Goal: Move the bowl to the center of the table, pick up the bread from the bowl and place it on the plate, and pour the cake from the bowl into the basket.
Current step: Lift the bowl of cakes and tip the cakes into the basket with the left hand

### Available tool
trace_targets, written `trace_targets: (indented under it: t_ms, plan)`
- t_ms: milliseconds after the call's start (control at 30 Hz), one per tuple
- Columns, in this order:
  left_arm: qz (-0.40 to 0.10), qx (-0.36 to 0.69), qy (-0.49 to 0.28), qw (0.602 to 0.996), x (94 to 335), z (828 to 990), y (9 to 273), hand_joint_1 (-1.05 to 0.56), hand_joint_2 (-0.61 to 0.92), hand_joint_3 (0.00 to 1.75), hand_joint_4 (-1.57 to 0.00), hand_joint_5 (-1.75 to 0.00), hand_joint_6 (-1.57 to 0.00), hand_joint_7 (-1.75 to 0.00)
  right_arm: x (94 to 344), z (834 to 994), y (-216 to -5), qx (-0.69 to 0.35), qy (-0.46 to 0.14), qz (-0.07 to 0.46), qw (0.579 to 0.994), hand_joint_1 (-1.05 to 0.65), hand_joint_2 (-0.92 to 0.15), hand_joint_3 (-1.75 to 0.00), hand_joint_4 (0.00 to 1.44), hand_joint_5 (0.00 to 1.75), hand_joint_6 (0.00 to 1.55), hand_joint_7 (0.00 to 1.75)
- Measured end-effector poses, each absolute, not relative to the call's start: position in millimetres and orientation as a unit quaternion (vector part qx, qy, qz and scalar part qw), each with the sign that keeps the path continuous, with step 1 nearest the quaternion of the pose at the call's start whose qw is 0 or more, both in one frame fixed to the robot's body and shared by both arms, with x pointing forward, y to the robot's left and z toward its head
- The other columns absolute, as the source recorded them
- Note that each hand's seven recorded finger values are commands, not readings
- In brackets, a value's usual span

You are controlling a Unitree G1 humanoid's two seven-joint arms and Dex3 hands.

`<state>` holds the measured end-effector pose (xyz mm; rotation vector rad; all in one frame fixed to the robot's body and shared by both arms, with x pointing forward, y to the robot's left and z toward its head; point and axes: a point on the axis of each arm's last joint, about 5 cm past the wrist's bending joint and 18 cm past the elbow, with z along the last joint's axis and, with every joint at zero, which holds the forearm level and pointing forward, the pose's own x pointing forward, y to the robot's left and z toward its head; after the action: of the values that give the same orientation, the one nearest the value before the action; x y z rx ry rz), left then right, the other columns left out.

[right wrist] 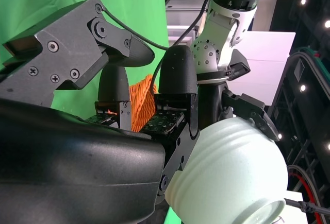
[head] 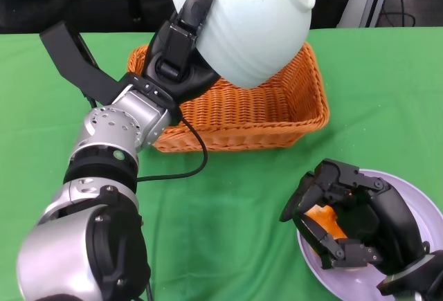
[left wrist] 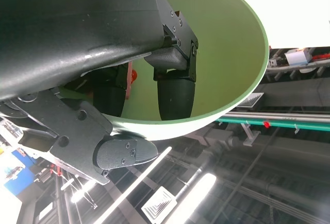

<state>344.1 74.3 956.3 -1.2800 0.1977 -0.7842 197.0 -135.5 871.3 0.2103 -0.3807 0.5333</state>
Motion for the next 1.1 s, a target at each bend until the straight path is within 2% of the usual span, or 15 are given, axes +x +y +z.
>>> trace_targets:
  t_ms: [767,900,1000,1100]
  plan:
    - [-0.354,-0.578,0.094,0.729,344.1,956.9,74.0,-0.12,0.68,0.87,-0.61,-1.75,-0.62,-1.73,196.9,870.7,-135.4,0.102,-0.185,0.260,0.942,-0.10,-0.50,-0.98,0.80,1.44,0.73,1.27]
    - [-0.356,-0.557,0.079,0.746,345.7,961.1,74.2,-0.14,0.72,0.88,-0.62,-1.75,-0.64,-1.70,197.0,870.6,-135.5,0.103,-0.185,0.260,0.942,-0.11,-0.51,-0.96,0.80,1.44,0.73,1.27]
    - [-0.358,-0.503,0.049,0.785,347.2,966.6,73.2,-0.13,0.77,0.90,-0.66,-1.75,-0.71,-1.66,197.0,870.5,-135.6,0.104,-0.185,0.261,0.942,-0.09,-0.51,-0.96,0.80,1.44,0.73,1.26]
    - [-0.359,-0.438,0.002,0.824,347.0,969.7,71.5,-0.09,0.69,1.08,-0.70,-1.75,-0.75,-1.59,197.0,870.4,-135.7,0.107,-0.185,0.261,0.941,-0.10,-0.52,-0.96,0.80,1.44,0.74,1.25]
